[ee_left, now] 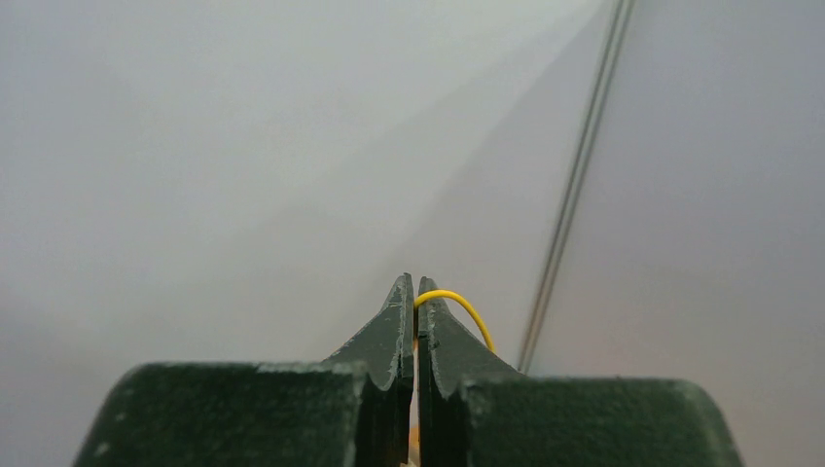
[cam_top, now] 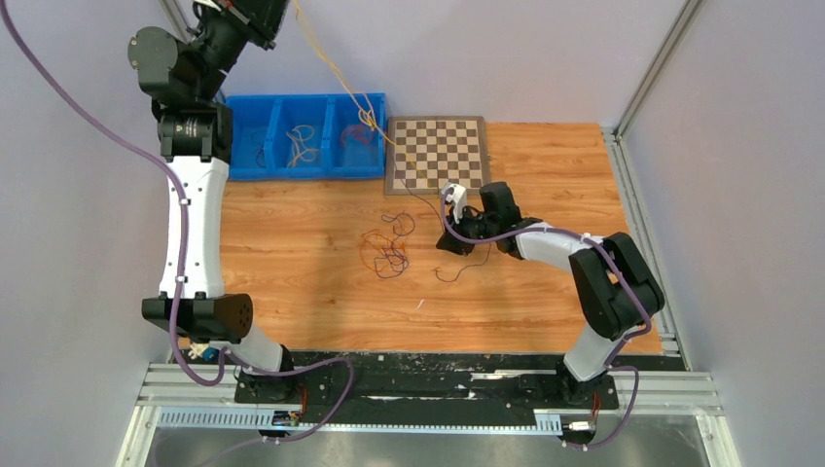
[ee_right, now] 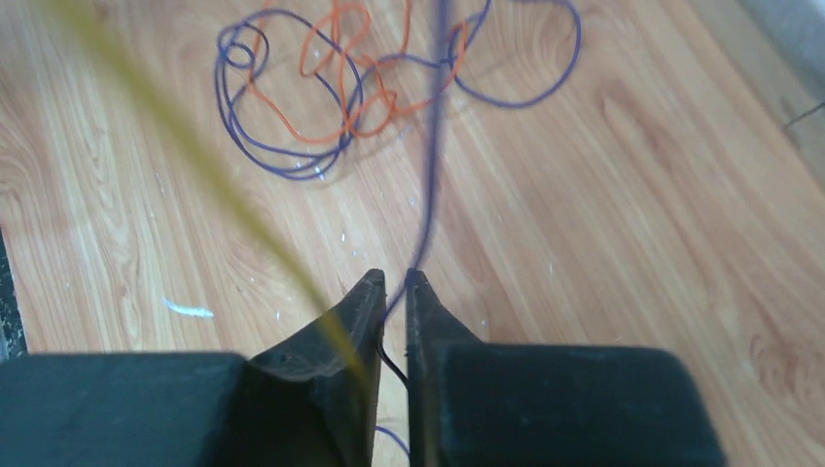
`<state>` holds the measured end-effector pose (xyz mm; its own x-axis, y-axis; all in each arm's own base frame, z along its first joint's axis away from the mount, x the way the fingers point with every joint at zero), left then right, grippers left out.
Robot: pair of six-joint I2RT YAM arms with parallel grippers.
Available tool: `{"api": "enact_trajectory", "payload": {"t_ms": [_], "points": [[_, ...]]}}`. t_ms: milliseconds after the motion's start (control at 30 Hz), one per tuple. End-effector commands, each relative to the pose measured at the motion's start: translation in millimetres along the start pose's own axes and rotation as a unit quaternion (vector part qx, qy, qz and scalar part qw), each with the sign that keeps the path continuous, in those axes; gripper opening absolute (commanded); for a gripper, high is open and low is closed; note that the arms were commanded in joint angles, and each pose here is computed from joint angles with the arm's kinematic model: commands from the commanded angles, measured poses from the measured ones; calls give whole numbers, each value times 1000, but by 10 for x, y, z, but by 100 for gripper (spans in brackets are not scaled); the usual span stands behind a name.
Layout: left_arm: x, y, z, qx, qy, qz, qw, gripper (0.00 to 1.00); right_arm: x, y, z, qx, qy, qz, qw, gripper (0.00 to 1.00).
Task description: Untangle the cables
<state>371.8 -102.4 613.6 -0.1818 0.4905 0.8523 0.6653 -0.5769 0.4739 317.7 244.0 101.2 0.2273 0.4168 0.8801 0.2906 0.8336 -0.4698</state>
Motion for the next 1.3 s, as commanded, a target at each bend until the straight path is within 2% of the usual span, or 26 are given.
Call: {"api": "enact_trajectory", "payload": {"t_ms": [0, 100, 167, 300, 500, 633, 867, 1133, 1267], "points": [[681, 15, -113, 23, 75, -118, 990, 0, -137, 25, -10, 21, 42, 52, 998, 18], [973, -11, -29, 53, 97, -161, 981, 0, -232, 55, 11, 39, 74, 79, 993, 20], [1020, -6, 85, 74, 117, -171, 976, 0, -279, 62, 7, 44, 90, 91, 991, 17], [1117, -36, 259, 114, 129, -196, 965, 0, -395, 52, -17, 46, 123, 119, 984, 1], [1242, -86, 455, 155, 169, -219, 948, 0, -561, -72, -69, 49, 181, 160, 969, 1], [1105, -90, 708, 178, 168, -203, 948, 0, -480, -151, -122, 51, 194, 144, 969, 5], [837, -108, 1140, 220, 187, -188, 939, 0, -273, -191, -227, 43, 185, 124, 974, 6], [453, 70, 1455, 192, 144, -166, 957, 5, -216, -237, -268, 37, 184, 122, 975, 6], [405, 124, 1599, 200, 140, -171, 954, 5, -224, -241, -274, 37, 184, 125, 974, 6]]}}
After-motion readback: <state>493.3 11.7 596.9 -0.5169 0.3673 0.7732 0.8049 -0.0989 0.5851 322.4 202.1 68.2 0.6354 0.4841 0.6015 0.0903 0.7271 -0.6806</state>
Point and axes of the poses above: each gripper's point midway between its finger pads, its own y axis out along the fingers, its own z axis along the line the jaws close on, x = y × z, the point moved 4 cm from there along -y, back along the fingers, and after that the axes turned 6 degrees about -y, right-handed, at the moved point
